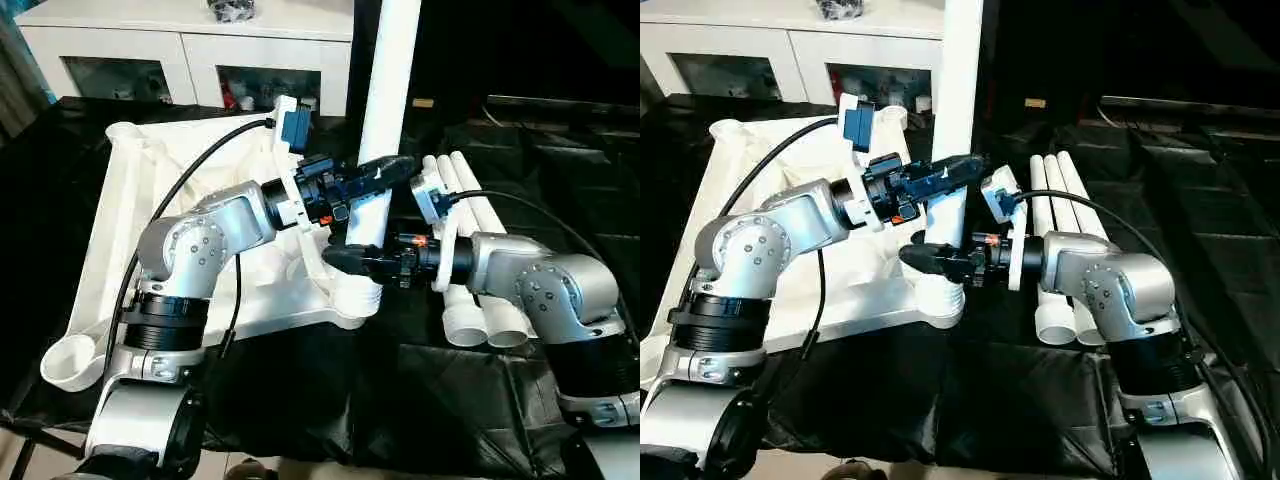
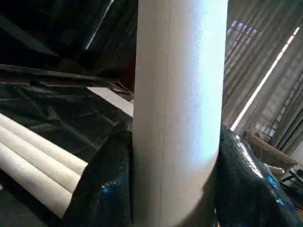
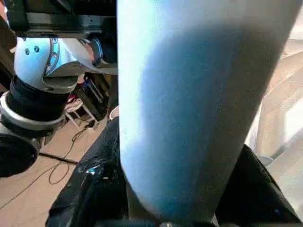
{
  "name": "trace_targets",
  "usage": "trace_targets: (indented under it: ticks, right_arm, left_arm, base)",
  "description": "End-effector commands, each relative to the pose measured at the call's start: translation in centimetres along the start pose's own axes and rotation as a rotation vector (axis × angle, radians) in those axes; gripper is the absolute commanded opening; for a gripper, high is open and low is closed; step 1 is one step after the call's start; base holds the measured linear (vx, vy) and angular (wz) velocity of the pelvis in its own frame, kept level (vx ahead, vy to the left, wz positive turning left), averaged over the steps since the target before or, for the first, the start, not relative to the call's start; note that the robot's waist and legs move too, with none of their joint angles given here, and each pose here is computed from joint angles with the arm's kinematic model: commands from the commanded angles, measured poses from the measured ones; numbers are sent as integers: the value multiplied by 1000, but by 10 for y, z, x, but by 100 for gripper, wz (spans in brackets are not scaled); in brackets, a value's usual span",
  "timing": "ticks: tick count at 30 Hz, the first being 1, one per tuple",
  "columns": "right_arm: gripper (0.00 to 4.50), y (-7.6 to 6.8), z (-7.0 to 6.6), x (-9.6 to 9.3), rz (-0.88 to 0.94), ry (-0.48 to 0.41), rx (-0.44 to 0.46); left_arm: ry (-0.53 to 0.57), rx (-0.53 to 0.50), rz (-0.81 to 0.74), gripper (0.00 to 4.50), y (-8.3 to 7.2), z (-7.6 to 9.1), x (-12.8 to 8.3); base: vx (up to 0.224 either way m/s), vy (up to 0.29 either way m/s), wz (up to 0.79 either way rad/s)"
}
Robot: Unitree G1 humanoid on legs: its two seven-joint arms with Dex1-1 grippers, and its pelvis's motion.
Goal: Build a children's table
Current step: Pick table leg
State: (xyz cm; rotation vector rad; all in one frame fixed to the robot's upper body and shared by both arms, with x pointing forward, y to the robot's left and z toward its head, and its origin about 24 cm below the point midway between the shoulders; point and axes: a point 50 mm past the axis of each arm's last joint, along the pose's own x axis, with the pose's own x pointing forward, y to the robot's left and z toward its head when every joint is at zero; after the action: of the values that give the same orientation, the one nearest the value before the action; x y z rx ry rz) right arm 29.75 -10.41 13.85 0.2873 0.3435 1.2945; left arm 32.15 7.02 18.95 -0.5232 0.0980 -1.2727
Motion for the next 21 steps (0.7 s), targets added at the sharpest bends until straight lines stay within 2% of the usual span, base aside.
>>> trace_targets:
  ticks: [1,4,6,8,10,14,15,18,19,20,21]
  right_arm:
    - [191,-5,2,-1,-80,-39,-18]
    - [190,-7,5,1,-119,-81,-39]
    - [190,-8,6,3,-143,-132,-40]
    - [190,-10,5,4,-191,-157,-60]
    - [190,-14,1,7,-279,-179,-132]
    - [190,-17,-7,11,-334,-157,-145]
    - [190,-17,-7,11,-334,-157,-145]
    - [190,-24,-14,10,-415,-165,-171]
    - [190,-24,-15,10,-422,-164,-172]
    - [190,-26,-21,10,-448,-152,-183]
    - [190,-26,-21,10,-448,-152,-183]
  left_arm:
    - [-36,68,-43,274,-9,9,1]
    - [-121,140,-15,301,-8,17,-3]
    - [-186,231,24,304,-7,25,-7]
    - [-182,278,38,304,-8,27,-11]
    - [-100,339,37,304,-9,22,-17]
    - [58,424,26,304,-6,6,-29]
    - [58,424,26,304,-6,6,-29]
    - [317,541,60,304,6,-23,-52]
    - [343,545,66,304,8,-27,-54]
    - [472,569,94,304,16,-45,-69]
    - [472,569,94,304,16,-45,-69]
  base:
    - [0,0,0]
    - [0,0,0]
    - [0,0,0]
    - [0,0,0]
    - [0,0,0]
    - [0,0,0]
    - [0,0,0]
    - [0,0,0]
    - [0,0,0]
    - [0,0,0]
    - [0,0,0]
